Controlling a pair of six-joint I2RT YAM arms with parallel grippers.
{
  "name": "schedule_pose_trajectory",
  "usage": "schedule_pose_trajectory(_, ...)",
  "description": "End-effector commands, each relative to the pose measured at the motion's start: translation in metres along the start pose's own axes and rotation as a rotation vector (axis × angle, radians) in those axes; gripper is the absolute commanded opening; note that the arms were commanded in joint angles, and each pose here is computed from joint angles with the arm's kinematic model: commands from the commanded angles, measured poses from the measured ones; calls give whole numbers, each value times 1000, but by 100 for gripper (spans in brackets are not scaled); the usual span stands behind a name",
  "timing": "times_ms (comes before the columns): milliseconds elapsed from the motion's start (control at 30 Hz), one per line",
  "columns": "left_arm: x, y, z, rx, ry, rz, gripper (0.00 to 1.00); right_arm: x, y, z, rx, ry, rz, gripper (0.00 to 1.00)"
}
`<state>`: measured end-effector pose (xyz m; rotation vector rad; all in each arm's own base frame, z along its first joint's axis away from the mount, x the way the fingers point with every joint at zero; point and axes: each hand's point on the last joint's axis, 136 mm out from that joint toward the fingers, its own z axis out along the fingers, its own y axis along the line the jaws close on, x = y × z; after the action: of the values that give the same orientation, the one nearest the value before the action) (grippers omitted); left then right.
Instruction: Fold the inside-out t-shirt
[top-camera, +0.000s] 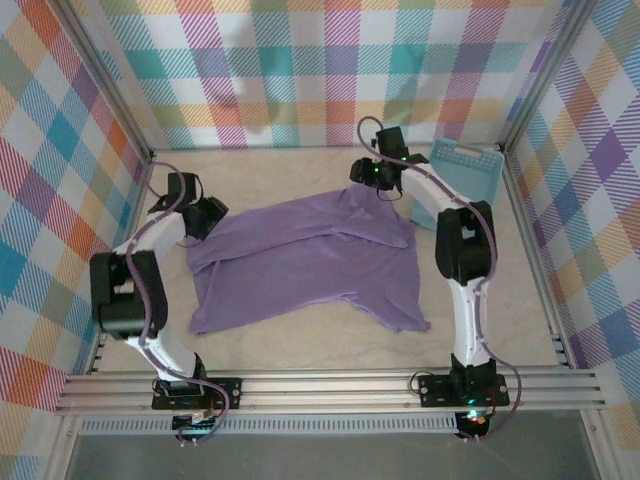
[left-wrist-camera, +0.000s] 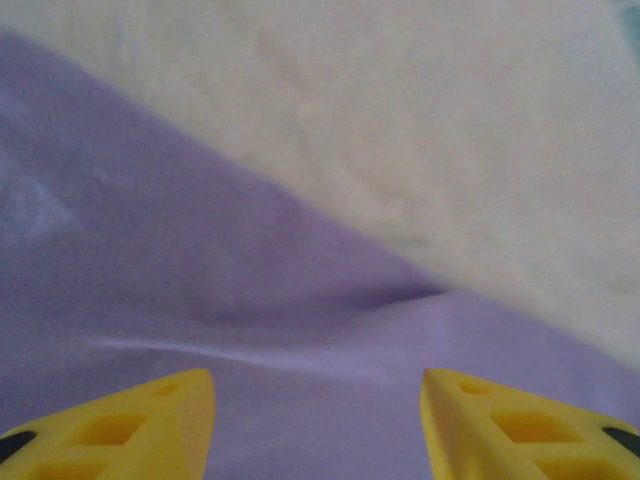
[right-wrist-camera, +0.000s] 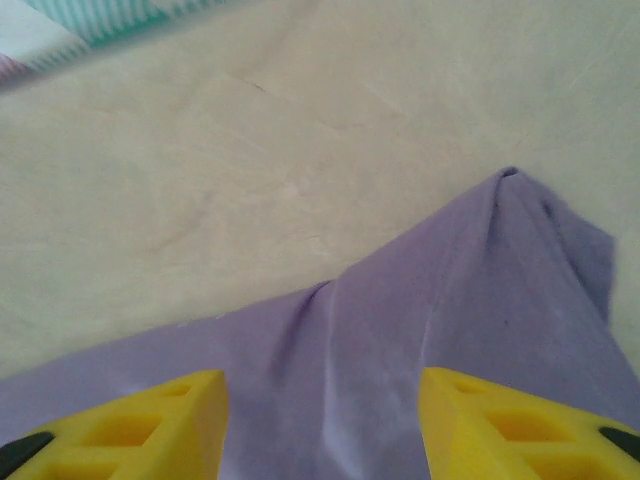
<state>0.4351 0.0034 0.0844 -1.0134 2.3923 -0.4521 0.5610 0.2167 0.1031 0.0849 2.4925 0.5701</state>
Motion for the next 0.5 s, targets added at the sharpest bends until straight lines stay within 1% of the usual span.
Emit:
schedule_pose_trajectory(0,-13,-7,15,46,-6,11,56,-8,4,19,-33,29,-33,53)
schedule_pose_trajectory(67,-16,12,27,28,8,-46,56,-4,-3,37,-20,70,-18,51)
schedule_pose_trajectory(167,-18,46,36,-12,12,-138,56,3,-28,53,78,112,33,50)
schedule_pose_trajectory(267,-11,74,39,-68,16,-198,56,8,-64,54,180,121,134,50)
schedule_pose_trajectory(333,-4,87,38,-95,11,-225,57,11,-84,52,215,126,195,49)
schedule_pose_trajectory(400,2,96,37,-108,8,-241,57,10,-95,50,225,123,223,49)
schedule_pose_trajectory(467,3,103,35,-128,-6,-254,58,7,-97,47,228,112,219,49)
